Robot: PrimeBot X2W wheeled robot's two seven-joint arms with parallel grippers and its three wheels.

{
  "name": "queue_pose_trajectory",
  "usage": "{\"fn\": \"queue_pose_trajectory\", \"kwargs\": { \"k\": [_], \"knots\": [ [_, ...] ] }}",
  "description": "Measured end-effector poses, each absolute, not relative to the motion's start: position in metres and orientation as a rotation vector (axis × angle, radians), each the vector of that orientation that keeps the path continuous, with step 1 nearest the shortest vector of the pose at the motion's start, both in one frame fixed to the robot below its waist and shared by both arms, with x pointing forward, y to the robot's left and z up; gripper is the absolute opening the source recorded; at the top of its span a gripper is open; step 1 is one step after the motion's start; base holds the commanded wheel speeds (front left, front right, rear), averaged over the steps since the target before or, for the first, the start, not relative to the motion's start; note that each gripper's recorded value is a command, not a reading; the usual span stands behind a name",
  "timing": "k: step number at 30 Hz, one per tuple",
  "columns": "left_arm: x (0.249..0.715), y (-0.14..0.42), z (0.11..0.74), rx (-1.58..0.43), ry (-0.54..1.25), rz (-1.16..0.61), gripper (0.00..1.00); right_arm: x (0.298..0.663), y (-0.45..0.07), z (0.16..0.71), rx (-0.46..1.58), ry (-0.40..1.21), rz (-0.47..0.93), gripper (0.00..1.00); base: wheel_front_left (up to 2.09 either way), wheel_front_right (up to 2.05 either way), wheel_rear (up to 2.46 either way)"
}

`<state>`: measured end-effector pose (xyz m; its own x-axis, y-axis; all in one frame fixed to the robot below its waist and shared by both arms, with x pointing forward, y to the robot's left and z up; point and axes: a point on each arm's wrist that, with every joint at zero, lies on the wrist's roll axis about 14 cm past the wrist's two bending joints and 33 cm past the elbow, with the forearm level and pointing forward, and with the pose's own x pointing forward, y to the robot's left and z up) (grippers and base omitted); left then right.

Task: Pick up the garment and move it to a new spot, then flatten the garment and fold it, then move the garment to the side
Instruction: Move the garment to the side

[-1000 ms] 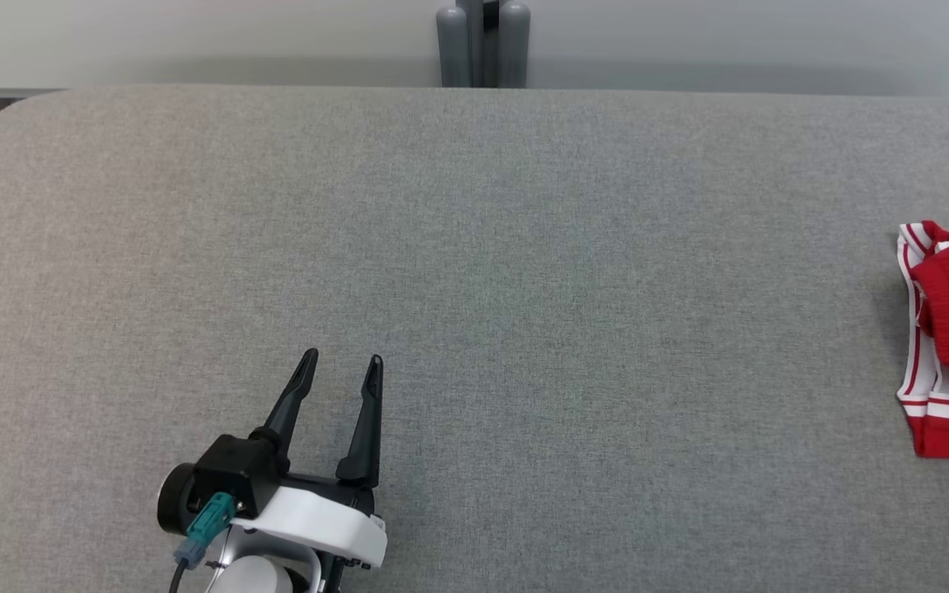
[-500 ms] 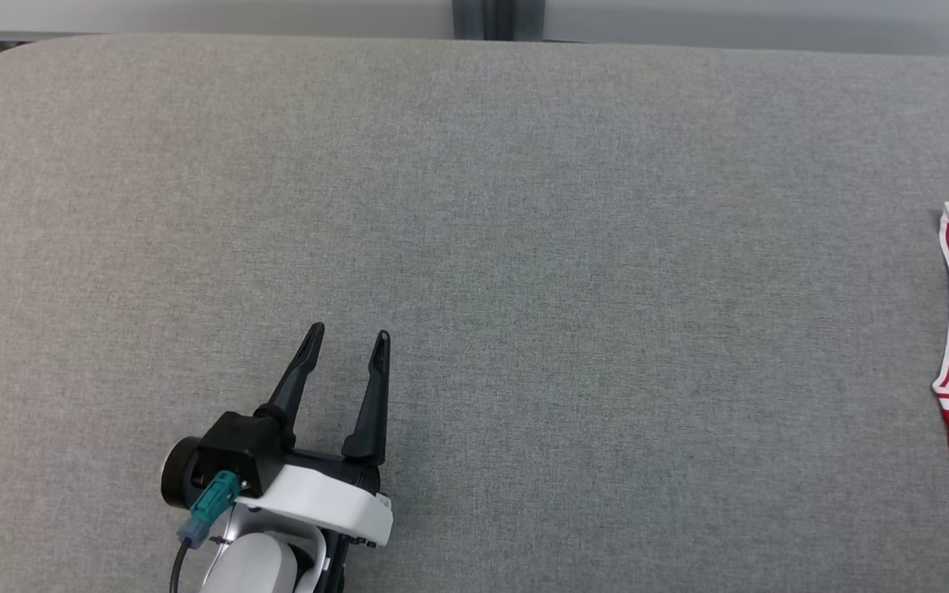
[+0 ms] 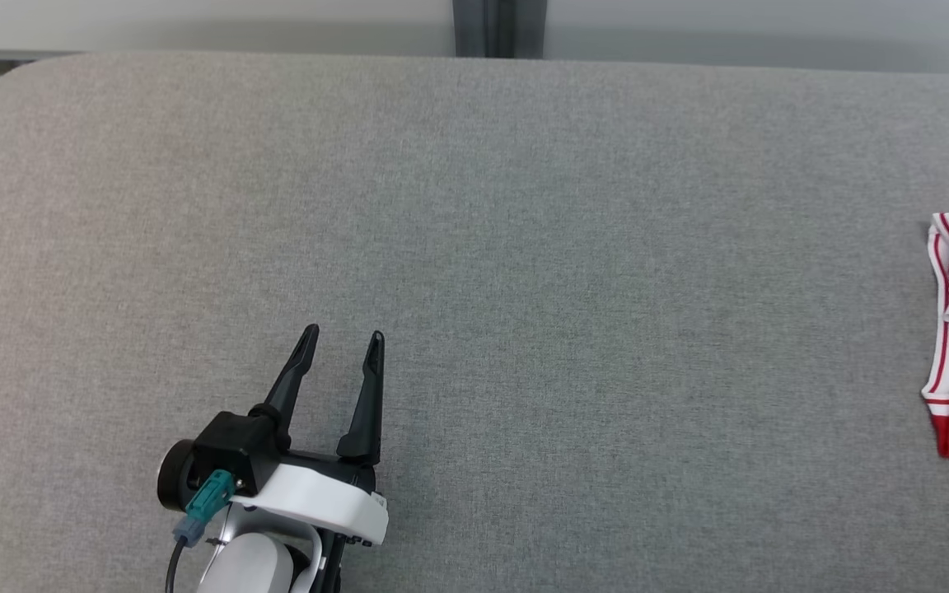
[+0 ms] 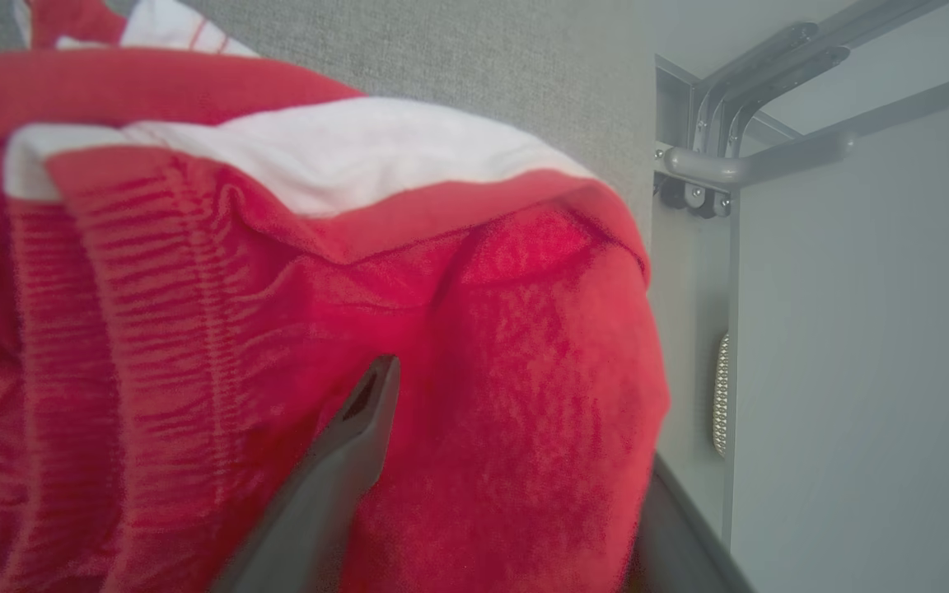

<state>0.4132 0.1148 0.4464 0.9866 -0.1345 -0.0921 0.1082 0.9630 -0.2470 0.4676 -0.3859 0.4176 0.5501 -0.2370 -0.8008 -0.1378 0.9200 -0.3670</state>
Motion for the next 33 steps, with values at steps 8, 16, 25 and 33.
{"fn": "queue_pose_trajectory", "kwargs": {
  "k": [8,16,25,33],
  "knots": [
    [0.408,0.111,0.462,-0.259,0.072,-0.131,1.00,0.464,-0.399,0.456,-0.446,0.960,-0.103,1.00,0.00,0.00,0.00],
    [0.397,0.112,0.475,-0.265,0.040,-0.126,1.00,0.489,-0.364,0.512,-0.413,0.732,-0.027,1.00,0.00,0.00,0.00],
    [0.387,0.122,0.507,-0.256,-0.056,-0.107,1.00,0.494,-0.255,0.564,-0.184,0.284,0.232,1.00,0.00,0.00,0.00],
    [0.386,0.142,0.541,-0.243,-0.167,-0.066,1.00,0.470,-0.199,0.606,0.061,-0.084,0.318,1.00,0.00,0.00,0.00]
  ]
}}
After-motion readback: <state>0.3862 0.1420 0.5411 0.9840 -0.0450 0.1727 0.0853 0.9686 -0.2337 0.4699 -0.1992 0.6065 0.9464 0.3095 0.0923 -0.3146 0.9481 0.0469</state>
